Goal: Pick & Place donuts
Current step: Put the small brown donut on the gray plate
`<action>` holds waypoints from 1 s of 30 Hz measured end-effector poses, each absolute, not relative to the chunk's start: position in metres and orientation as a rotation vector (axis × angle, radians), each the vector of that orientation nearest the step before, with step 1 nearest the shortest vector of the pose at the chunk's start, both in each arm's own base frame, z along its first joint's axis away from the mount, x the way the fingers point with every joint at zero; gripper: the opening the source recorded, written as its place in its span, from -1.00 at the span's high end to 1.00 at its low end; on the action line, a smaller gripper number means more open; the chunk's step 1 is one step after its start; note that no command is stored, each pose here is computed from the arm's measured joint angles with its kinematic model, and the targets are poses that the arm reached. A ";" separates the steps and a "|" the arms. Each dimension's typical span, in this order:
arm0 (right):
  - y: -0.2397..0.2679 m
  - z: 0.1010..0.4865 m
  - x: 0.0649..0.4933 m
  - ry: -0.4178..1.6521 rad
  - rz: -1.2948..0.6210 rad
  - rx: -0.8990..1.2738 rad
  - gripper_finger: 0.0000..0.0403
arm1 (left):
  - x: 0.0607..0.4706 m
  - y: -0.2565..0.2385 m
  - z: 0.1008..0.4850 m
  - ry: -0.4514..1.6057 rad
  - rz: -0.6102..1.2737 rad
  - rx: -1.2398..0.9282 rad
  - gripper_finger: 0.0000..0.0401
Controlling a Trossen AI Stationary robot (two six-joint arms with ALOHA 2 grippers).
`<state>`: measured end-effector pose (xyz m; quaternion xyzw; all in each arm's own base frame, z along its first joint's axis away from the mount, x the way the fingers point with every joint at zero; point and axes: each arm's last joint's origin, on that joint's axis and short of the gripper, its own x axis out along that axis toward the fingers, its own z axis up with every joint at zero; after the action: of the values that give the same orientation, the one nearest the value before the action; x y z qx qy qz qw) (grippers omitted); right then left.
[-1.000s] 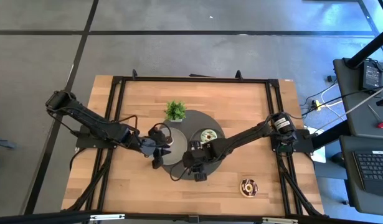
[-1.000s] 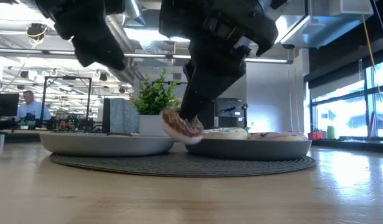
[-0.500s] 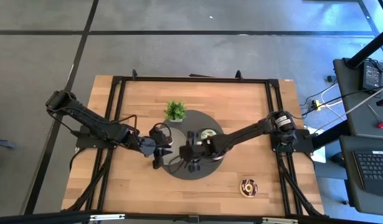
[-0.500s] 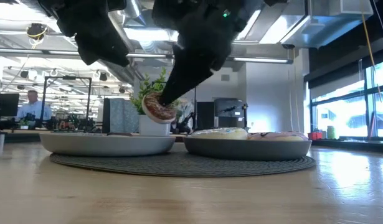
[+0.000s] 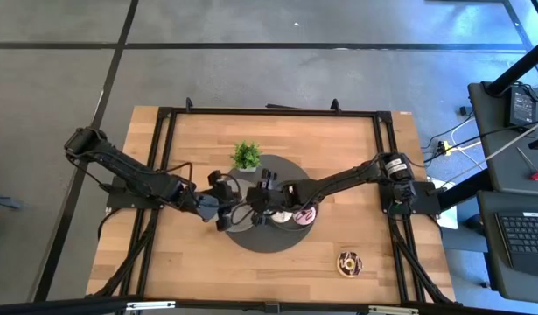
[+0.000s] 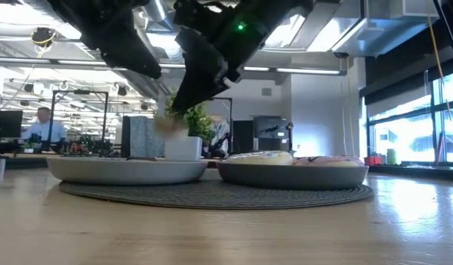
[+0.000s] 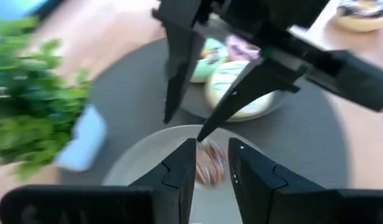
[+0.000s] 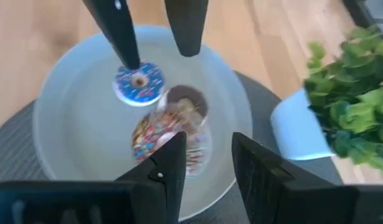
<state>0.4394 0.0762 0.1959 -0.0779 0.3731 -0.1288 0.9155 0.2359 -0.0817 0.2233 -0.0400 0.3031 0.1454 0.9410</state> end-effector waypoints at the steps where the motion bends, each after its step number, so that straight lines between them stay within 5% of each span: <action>1: 0.075 0.196 0.440 0.760 -0.272 -0.159 0.35 | 0.235 -0.082 0.223 0.622 0.319 -0.063 0.55; 12: 0.065 0.197 0.439 0.796 -0.254 -0.153 0.35 | 0.229 -0.090 0.216 0.673 0.305 0.008 0.63; 23: 0.064 0.227 0.382 0.770 0.157 -0.015 0.35 | 0.227 -0.091 0.195 0.841 0.296 0.094 0.74; 30: 0.051 0.224 0.352 0.820 0.065 0.019 0.35 | 0.242 -0.086 0.195 0.803 0.213 0.143 0.81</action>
<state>0.3516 0.0514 0.2236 0.0092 0.3986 0.0318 0.9165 0.2416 -0.0861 0.1949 0.0693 0.3896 0.1035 0.9125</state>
